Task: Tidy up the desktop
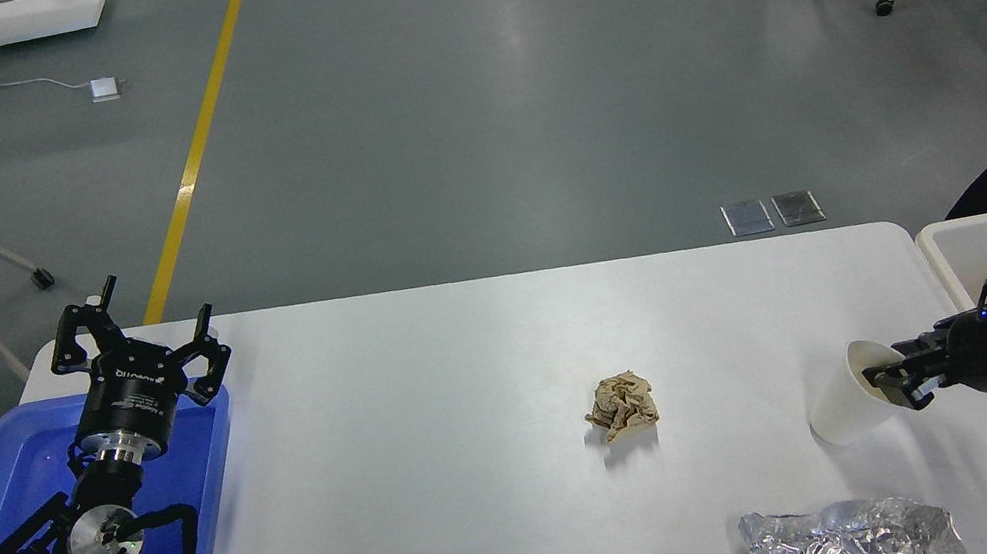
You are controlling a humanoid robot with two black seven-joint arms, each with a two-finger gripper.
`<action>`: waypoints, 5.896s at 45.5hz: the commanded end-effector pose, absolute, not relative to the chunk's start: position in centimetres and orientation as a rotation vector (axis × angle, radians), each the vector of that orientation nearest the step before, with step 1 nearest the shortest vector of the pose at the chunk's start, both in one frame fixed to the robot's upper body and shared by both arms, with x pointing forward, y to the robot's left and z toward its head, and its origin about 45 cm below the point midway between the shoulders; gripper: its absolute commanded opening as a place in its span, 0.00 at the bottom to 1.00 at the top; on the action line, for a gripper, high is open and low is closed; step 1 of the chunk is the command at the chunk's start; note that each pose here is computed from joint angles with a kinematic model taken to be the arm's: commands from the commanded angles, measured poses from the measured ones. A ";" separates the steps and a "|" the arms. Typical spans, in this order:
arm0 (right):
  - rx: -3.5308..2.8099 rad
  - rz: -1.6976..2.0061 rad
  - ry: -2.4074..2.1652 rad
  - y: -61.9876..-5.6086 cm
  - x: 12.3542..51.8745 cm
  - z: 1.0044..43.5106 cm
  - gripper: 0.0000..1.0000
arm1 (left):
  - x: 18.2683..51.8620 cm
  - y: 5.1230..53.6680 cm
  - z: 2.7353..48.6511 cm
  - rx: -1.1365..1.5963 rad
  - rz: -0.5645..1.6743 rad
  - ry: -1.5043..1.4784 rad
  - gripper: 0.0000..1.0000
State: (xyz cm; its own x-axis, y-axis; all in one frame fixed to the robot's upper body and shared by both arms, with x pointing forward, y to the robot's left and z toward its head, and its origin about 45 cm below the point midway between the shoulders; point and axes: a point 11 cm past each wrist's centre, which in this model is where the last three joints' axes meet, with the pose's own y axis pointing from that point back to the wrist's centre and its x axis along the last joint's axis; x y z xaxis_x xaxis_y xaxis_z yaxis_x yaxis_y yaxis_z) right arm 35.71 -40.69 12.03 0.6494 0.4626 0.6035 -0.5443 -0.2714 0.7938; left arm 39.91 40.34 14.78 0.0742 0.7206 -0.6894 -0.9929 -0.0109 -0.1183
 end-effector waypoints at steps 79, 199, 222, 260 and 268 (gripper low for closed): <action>1.963 0.951 -1.157 -47.1 40.9 41.9 0.00 | 39.9 40.3 14.8 -0.687 1.450 0.505 1.00; 1.059 -0.085 -1.928 -58.9 36.3 16.4 1.00 | 39.9 40.3 14.8 -0.687 1.450 0.505 1.00; 1.621 -0.127 -2.580 -53.9 46.2 34.9 1.00 | 39.9 40.3 14.8 -0.688 1.451 0.505 1.00; 2.196 -0.069 -2.754 -44.3 43.4 27.4 1.00 | 39.9 40.3 14.8 -0.688 1.451 0.505 1.00; 2.213 -0.074 -2.665 -41.2 42.7 23.4 1.00 | 39.9 40.3 14.8 -0.688 1.451 0.505 1.00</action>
State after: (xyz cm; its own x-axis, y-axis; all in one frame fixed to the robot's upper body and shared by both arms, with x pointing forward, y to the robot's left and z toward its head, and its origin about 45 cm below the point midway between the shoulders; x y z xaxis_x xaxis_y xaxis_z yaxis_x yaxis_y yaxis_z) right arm 44.31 -44.59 28.74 -0.1814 -0.9494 -0.2563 -0.9500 0.2366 -0.2038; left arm 39.91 40.35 14.78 0.0738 0.7202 -0.6898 -0.9929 -0.0117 -0.1185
